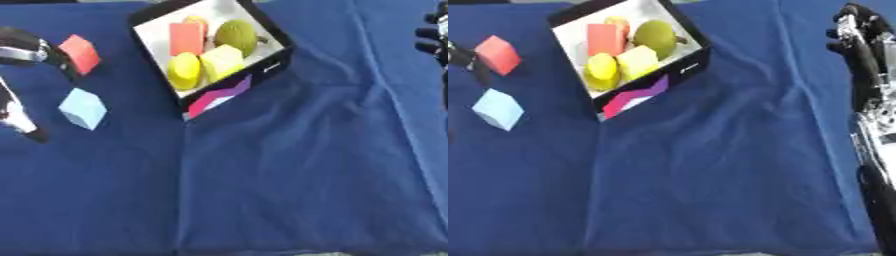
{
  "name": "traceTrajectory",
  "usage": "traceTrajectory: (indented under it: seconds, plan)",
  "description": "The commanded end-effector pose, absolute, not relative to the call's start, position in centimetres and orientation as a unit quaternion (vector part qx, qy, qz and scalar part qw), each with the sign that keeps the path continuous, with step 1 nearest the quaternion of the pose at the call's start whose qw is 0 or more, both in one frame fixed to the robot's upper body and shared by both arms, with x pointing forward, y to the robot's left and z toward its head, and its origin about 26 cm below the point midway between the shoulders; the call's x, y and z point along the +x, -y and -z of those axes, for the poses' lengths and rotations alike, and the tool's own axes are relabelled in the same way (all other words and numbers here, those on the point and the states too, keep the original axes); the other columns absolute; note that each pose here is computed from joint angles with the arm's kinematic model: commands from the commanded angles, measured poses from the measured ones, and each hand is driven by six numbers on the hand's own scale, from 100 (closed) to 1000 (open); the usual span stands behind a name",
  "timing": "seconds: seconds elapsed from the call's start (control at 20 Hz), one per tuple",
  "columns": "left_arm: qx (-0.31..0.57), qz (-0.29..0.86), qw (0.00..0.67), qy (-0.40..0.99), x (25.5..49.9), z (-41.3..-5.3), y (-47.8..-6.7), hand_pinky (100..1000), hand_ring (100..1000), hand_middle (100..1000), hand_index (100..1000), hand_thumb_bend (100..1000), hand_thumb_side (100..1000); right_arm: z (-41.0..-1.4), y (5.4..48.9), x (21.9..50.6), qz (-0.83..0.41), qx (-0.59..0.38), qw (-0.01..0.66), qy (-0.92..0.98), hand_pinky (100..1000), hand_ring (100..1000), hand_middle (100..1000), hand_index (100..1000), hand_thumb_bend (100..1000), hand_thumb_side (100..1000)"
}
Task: Pick up objects on the table and place them in the box.
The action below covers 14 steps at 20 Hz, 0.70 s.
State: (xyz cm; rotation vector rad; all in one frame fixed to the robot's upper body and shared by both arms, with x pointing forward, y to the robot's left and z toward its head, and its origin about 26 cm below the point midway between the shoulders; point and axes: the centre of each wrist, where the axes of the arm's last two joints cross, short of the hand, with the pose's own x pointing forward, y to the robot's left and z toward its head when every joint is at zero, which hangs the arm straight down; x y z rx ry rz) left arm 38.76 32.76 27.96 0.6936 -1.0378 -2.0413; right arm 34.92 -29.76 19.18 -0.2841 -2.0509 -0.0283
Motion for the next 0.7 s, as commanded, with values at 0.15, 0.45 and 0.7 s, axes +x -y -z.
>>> traceTrajectory:
  seconds: [0.15, 0.45, 0.7]
  plan:
    - [0.307, 0.79, 0.357, 0.392, 39.6, -28.2, -33.8, 937, 904, 802, 844, 793, 205, -20.4, 29.9, 34.7, 0.007, -0.121, 0.492, 0.862, 776, 767, 746, 841, 100, 596]
    - [0.322, 0.775, 0.358, 0.409, 40.6, -27.4, -34.2, 929, 901, 804, 859, 778, 109, -20.3, 29.8, 34.7, 0.007, -0.12, 0.493, 0.862, 776, 766, 745, 840, 100, 599]
    - [0.316, 0.764, 0.357, 0.434, 41.3, -26.7, -34.0, 911, 885, 784, 852, 695, 100, -20.3, 29.7, 34.8, 0.007, -0.119, 0.494, 0.861, 776, 766, 745, 840, 100, 604]
